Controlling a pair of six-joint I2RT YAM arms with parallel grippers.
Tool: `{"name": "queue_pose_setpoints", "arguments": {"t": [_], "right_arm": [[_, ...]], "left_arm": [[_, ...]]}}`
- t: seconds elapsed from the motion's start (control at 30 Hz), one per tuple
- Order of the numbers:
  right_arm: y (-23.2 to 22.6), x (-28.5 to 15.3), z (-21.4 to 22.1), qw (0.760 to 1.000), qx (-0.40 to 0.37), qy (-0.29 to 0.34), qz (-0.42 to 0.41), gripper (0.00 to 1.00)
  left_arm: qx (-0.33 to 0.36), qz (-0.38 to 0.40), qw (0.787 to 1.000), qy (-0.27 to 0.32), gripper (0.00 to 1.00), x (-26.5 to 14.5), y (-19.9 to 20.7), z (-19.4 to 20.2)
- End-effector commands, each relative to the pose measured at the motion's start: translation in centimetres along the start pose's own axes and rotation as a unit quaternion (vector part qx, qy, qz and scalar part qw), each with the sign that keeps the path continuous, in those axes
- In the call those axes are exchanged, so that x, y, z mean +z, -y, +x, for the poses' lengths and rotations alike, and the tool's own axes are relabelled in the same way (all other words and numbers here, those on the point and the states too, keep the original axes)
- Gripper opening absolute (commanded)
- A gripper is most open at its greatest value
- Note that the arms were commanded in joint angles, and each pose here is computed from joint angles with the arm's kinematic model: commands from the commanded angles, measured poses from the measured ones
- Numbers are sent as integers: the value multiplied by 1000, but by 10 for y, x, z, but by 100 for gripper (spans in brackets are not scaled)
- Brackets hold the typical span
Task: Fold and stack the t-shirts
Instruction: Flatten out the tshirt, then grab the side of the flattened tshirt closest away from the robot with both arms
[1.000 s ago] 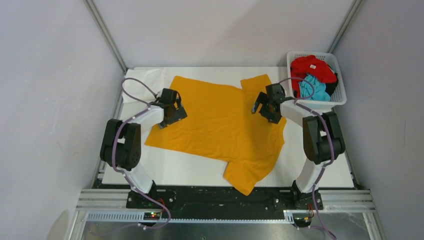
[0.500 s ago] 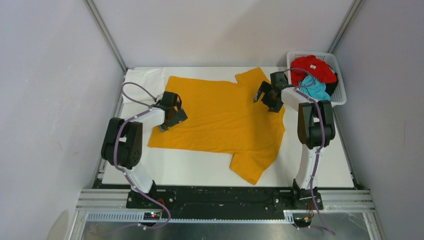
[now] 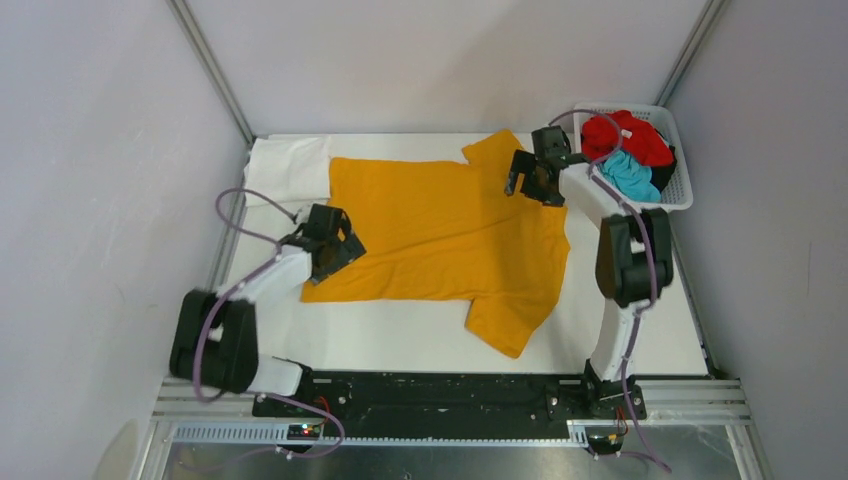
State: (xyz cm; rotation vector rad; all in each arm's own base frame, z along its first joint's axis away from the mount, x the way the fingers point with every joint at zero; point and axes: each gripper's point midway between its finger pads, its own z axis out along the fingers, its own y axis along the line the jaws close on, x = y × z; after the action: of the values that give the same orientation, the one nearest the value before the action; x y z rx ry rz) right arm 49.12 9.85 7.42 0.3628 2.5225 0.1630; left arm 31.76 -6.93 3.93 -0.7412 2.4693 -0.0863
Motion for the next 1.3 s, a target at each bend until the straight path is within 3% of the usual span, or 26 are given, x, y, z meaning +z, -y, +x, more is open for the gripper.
{"name": "queue_pose_setpoints", "arguments": {"t": [0.0,0.1,0.27,0.43,0.57,0.8,1.07,1.13,1.17,1.27], "right_arm": [[-32,-109,-7,991,-60,109,-55,99],[-31,-146,31,987,-67,127,-77,99],[-20,-156,110,989,-83,96,-80,100],[-18,-165,137,988,-83,85,-96,99],[-19,-170,134,987,-80,95,-100,99],[-17,-167,134,988,-83,96,-89,99],[-14,-165,133,988,-82,98,-81,99],[-14,-164,134,989,-83,98,-79,99],[-14,-163,134,989,-84,97,-79,99],[-14,-162,138,989,-89,89,-81,99]], "left_arm": [[-48,-20,996,72,100,-40,-33,-16],[-85,-30,993,72,100,-47,-70,-4],[-128,-63,988,52,100,-41,-110,18],[-146,-105,983,37,97,-29,-127,28],[-154,-126,980,32,84,-21,-129,25],[-156,-132,979,-4,46,-5,-123,31],[-142,-118,983,-18,27,-3,-116,32],[-139,-115,983,-20,17,-3,-115,32],[-138,-115,983,-21,6,-2,-115,32],[-132,-112,985,-23,0,-2,-113,31]]}}
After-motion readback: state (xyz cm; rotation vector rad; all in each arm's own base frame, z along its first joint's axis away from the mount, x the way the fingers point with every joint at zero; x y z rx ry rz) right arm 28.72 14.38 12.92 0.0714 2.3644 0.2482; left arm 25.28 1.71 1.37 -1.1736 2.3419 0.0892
